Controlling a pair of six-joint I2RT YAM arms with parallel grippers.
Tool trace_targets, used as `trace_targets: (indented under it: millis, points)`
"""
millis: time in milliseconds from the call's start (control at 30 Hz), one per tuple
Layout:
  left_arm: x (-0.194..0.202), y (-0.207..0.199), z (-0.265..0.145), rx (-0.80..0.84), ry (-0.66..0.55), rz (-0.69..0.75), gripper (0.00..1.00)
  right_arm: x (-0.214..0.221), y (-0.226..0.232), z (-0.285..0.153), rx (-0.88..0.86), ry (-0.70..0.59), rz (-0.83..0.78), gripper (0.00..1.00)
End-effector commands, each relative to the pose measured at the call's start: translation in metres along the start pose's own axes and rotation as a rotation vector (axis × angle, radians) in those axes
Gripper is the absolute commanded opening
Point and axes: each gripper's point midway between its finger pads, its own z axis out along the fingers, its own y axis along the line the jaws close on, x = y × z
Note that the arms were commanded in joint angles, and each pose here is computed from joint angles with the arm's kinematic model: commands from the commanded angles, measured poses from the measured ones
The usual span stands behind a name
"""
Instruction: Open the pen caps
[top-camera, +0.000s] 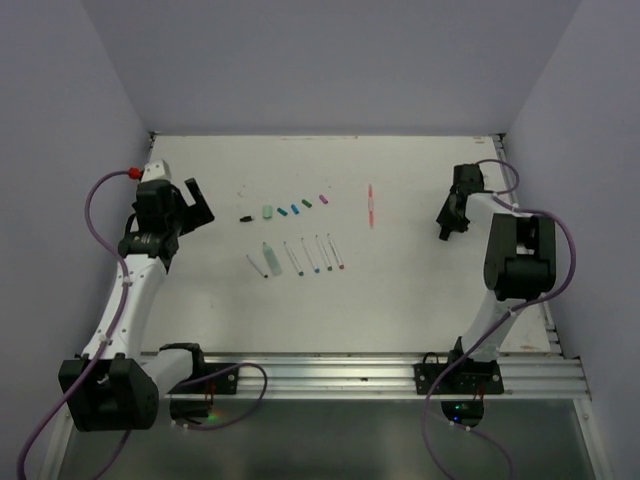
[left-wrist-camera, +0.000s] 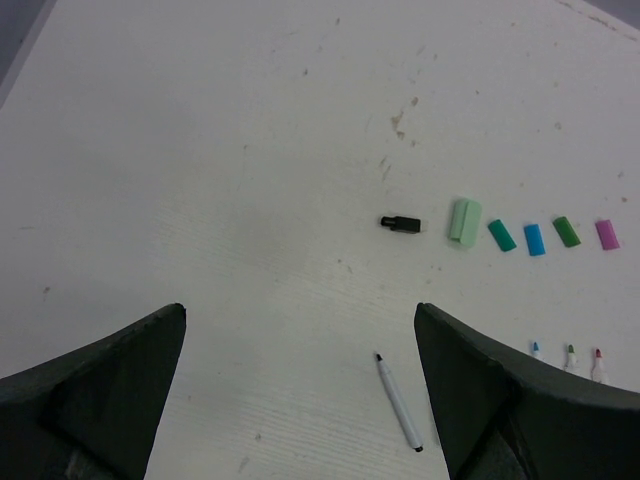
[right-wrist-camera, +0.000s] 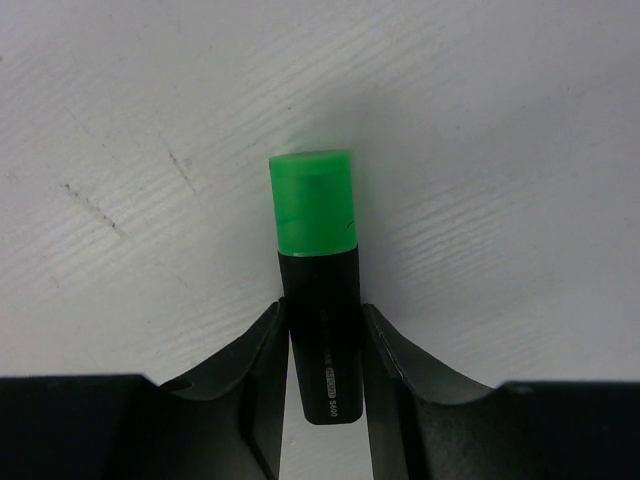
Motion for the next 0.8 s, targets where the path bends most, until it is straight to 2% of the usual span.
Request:
trace_targets:
  millis: [0, 133, 167, 233, 267, 500, 667, 767]
  points:
    - [-0.005, -0.026, -0.001, 0.164, -0.023, 0.026, 1.0, 0.006, 0.007, -0.018, -0.053, 0.007, -0.024, 0.01]
    - [0.001, -0.072, -0.015, 0.429, 0.014, -0.012, 1.0, 0.001, 0.047, -0.058, -0.156, -0.086, -0.129, 0.0]
    - [0.007, -0.089, -0.024, 0.53, 0.059, -0.037, 1.0, 0.0, 0.072, -0.081, -0.215, -0.136, -0.189, 0.0]
    - [0.006, -0.106, -0.034, 0.625, 0.078, -0.072, 1.0, 0.006, 0.098, -0.104, -0.288, -0.179, -0.267, 0.0]
    - [0.007, -0.119, -0.044, 0.688, 0.09, -0.068, 1.0, 0.012, 0.126, -0.132, -0.372, -0.229, -0.316, 0.0]
    - [0.013, -0.183, -0.093, 0.887, 0.057, -0.071, 1.0, 0.08, 0.224, -0.243, -0.834, -0.326, -0.476, 0.0]
    - [0.016, -0.209, -0.11, 0.935, 0.026, -0.1, 1.0, 0.125, 0.257, -0.299, -1.014, -0.381, -0.573, 0.0]
    - [0.023, -0.222, -0.112, 0.923, 0.03, -0.097, 0.98, 0.144, 0.265, -0.312, -1.062, -0.383, -0.6, 0.0]
